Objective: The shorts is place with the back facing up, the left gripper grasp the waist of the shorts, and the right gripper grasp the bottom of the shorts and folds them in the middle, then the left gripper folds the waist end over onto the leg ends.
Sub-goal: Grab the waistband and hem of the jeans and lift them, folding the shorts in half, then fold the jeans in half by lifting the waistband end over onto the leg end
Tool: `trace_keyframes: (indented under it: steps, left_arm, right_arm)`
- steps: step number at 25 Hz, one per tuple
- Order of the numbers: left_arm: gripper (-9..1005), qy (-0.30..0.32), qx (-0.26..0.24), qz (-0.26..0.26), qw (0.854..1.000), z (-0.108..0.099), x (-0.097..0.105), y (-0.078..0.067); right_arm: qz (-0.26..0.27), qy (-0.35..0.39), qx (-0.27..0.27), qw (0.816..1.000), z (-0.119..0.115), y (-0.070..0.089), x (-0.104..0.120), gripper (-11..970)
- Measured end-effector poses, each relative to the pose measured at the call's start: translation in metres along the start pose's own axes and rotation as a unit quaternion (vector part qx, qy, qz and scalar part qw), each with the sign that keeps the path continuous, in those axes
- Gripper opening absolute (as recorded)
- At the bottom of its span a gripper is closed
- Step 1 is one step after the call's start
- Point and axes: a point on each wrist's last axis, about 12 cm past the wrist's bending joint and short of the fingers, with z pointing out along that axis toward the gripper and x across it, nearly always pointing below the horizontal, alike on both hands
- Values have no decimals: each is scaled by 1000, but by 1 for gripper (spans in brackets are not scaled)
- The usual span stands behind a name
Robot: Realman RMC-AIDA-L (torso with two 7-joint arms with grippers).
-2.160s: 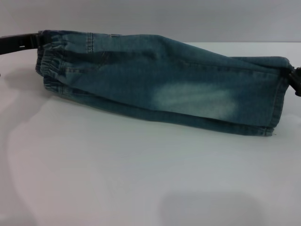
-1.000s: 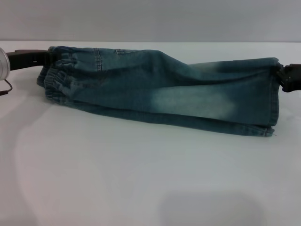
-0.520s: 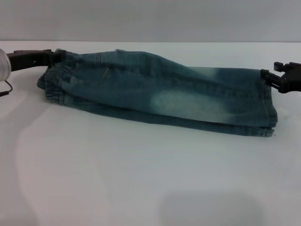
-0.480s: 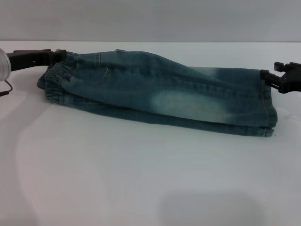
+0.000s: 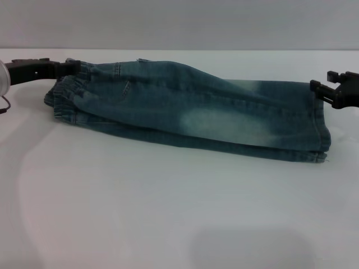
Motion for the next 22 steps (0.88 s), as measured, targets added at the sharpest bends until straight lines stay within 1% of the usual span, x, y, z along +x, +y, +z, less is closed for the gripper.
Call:
trace_keyframes:
  steps: [1,5,9,12,14,18,22]
  left_arm:
    - [838,1,-2,1,1000,-1,1,1]
    - [843,24,4,4,1000,-4,6,8]
    - [845,45,22,1,999,-6,11,9]
    - [846,49,23,2,999,-7,13,9]
    - [846,52,21,5,998,-6,15,9]
    - [845,58,0,12,998,0,22,8]
    - [845,53,-16,8,998,5,28,6]
  right_arm:
    - [-1,-5,0,1000,0,0,0,459]
    - [1,-19,-2,1000,0,2,-1,458]
    - [0,-24,-8,1000,2,4,-4,458]
    - [-1,-28,-15,1000,3,5,-8,458]
    - [-1,-33,-29,999,4,8,-11,458]
    - [-2,-44,-56,997,3,14,-14,458]
    - [2,-56,-67,996,2,15,-18,458]
